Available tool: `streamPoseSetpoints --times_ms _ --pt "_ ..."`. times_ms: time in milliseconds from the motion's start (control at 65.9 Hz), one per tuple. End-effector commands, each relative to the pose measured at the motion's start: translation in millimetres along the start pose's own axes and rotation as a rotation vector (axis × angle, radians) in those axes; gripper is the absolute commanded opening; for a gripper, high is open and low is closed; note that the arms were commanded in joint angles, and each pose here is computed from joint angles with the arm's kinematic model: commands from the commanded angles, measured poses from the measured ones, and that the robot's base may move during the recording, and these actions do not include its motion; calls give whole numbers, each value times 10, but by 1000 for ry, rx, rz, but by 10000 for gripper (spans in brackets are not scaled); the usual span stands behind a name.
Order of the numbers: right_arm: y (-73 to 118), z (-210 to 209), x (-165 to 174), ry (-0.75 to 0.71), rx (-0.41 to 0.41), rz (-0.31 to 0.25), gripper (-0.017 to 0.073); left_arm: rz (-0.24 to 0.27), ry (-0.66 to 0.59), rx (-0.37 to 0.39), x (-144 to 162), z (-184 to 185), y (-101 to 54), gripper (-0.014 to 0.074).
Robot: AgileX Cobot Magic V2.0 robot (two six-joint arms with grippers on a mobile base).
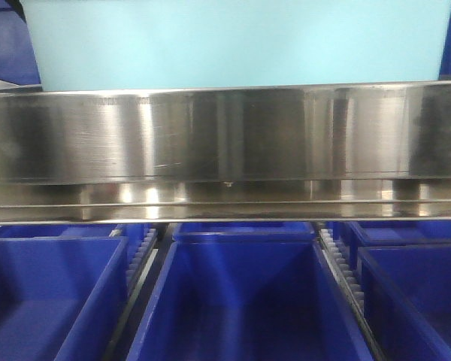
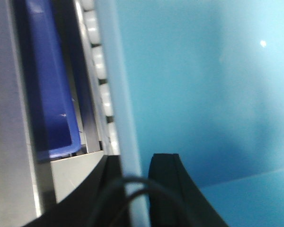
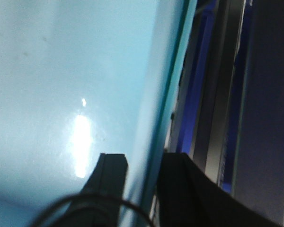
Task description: Move two blue bins to right shelf middle
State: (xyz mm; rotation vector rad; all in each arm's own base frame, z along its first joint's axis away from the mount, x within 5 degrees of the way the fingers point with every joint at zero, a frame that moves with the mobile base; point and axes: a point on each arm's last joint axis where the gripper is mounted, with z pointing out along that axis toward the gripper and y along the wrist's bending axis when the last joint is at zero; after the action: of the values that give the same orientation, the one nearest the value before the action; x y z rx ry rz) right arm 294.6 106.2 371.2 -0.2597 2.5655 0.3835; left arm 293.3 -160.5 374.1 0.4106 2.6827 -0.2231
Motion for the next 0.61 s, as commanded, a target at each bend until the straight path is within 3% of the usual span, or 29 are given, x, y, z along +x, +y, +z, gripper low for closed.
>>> streamPoseSetpoints --times_ms 0,334,592 --pt "44 -166 -121 -136 -12 -1 -153 1 -117 34 -94 -292 -20 -111" --pt "223 -886 -522 -435 -57 -43 -153 6 -370 84 -277 -1027 -64 -111" --pt "302 -1259 -642 -577 -79 -63 -153 6 -518 112 -358 -1276 -82 -111"
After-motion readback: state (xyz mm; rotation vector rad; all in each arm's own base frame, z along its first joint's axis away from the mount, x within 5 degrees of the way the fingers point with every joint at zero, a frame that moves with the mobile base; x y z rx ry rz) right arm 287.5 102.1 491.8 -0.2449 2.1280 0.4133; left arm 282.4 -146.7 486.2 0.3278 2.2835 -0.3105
